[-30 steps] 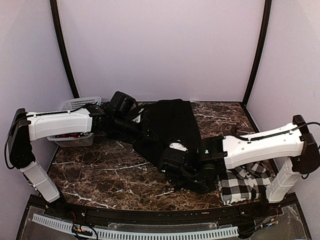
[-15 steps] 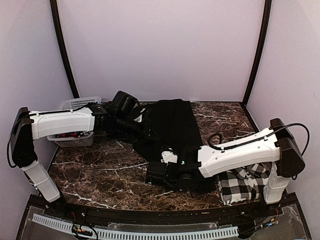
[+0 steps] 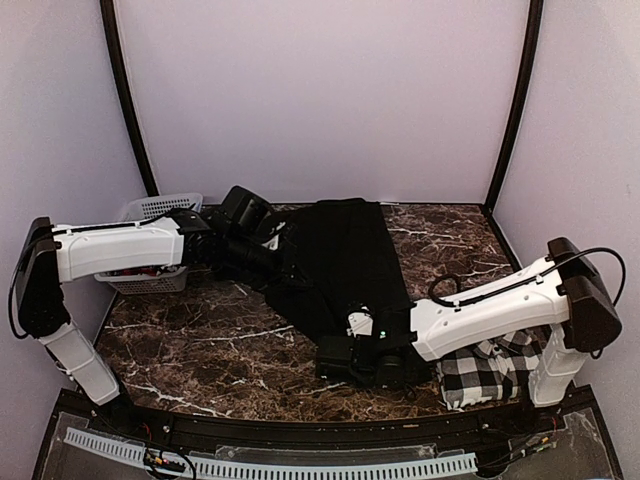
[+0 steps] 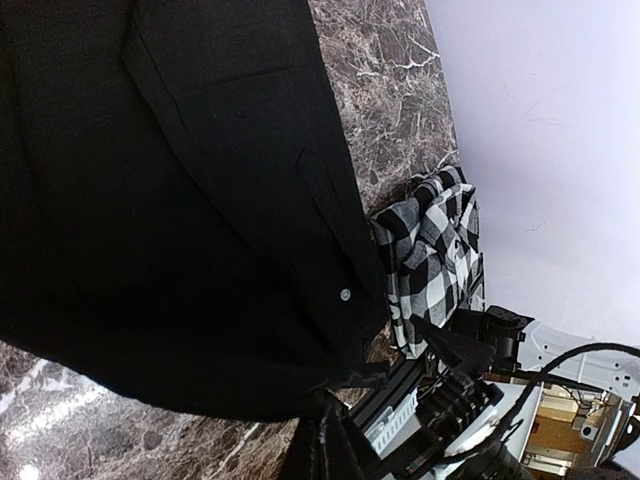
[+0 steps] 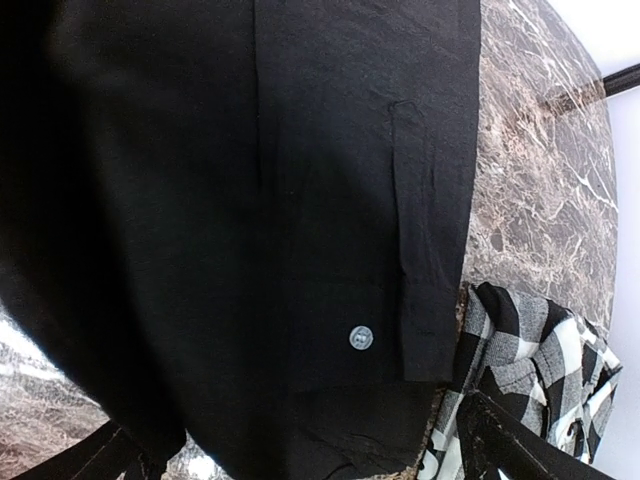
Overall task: Fold and stack the long sleeve shirts
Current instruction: Adjust the 1/3-folded tank top at the center of the board.
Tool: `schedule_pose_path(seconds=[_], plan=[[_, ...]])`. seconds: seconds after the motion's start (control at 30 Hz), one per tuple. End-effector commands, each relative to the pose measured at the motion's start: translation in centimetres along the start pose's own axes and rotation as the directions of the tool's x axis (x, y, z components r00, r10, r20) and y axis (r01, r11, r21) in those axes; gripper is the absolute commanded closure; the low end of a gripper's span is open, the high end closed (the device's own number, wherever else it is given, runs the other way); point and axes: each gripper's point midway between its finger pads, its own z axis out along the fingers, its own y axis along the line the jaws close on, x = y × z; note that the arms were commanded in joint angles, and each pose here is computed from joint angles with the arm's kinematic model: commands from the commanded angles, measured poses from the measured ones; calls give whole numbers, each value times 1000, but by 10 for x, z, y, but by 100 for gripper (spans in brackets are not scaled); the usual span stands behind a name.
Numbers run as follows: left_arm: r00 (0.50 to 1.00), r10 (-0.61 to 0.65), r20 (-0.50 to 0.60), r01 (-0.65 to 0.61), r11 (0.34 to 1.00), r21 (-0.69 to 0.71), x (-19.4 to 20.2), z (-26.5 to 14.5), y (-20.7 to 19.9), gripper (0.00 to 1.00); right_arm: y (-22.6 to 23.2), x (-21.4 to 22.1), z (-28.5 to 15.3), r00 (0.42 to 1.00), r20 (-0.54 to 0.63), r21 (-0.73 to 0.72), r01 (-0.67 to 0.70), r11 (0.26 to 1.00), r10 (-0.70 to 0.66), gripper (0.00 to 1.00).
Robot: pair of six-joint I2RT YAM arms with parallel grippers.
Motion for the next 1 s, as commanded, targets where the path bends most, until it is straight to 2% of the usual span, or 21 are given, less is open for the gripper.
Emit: schedule_pose_path(seconds=[0.0, 0.3, 0.53, 0.67, 0.87, 0.97], plan=[[1000, 12, 4, -12, 1000, -13, 14, -20, 3, 100, -13, -3, -8, 1000, 1, -20, -25, 999, 25, 2], [999, -33, -28, 31, 998, -62, 45, -31, 31, 100, -16, 3, -7, 1000, -15, -58, 27, 998, -28, 3], [995, -87, -53, 83, 993, -82, 70, -34, 51, 100, 3, 6, -20, 994, -6, -191, 106, 976, -109, 5], [987, -139, -76, 130, 985, -114, 94, -32, 70, 100, 3, 7, -38, 994, 14, -281, 109, 953, -109, 5], [968, -226, -106, 197, 953, -230, 144, -28, 108, 100, 6, 3, -57, 993, 51, -393, 117, 912, -106, 4], [960, -268, -78, 232, 921, -312, 160, -33, 133, 100, 18, -1, -58, 993, 57, -429, 121, 895, -106, 4]])
